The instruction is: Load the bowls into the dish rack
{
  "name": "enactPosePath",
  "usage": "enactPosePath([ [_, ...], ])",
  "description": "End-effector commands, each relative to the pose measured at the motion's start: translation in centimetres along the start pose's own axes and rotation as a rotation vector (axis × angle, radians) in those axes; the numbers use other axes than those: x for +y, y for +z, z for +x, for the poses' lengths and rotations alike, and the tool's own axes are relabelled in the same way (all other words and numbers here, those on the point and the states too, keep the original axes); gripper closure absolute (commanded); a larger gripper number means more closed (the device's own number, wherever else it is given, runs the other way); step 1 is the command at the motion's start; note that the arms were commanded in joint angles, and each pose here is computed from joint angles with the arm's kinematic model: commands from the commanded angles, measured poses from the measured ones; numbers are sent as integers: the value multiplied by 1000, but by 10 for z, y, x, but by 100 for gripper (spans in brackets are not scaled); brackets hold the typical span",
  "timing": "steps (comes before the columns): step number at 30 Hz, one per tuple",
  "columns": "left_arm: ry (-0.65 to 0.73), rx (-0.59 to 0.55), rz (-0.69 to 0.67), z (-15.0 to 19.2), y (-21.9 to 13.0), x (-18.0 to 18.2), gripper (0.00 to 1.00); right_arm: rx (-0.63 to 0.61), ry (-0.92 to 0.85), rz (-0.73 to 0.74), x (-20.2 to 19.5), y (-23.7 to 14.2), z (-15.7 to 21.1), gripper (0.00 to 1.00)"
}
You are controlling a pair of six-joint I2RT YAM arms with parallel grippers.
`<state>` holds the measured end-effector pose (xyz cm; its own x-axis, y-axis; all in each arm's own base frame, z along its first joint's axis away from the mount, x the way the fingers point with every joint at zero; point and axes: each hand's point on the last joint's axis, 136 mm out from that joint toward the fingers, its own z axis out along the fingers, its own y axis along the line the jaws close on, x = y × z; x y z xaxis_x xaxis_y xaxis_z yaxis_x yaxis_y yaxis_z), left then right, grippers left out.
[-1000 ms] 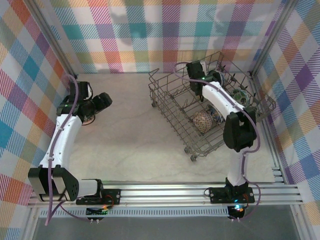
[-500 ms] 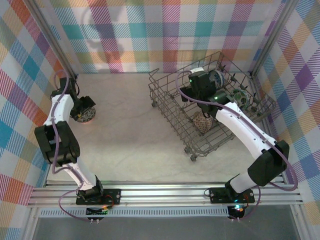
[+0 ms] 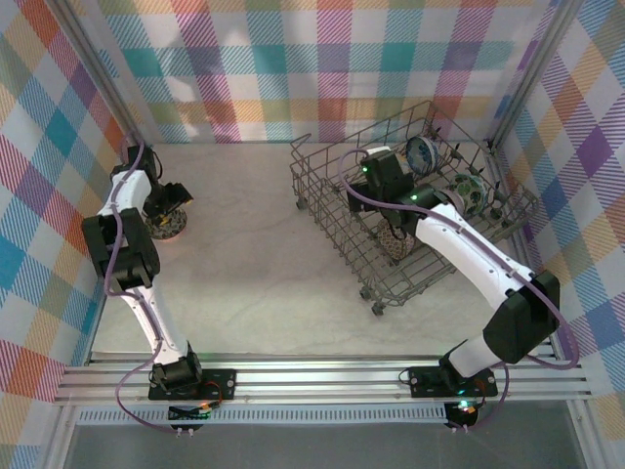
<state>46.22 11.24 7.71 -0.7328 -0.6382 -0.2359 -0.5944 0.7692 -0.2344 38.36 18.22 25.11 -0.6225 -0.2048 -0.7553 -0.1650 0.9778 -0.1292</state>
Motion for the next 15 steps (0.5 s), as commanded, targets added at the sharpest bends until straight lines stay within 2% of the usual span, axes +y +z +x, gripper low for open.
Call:
enactPosePath([
  [1,27,52,0,7,4,-2,26,11,4,-19,11,1,-5,2],
  [6,29,91,-1,16,14,1,40,10,-17,-37,25,0,-8,2],
  [11,13,83,51,22,6,-6,62,3,-49,-39,32,-3,-12,2],
  [15,9,67,88,24,-6,-12,71,-12,-59,-56,43,-7,-16,2],
])
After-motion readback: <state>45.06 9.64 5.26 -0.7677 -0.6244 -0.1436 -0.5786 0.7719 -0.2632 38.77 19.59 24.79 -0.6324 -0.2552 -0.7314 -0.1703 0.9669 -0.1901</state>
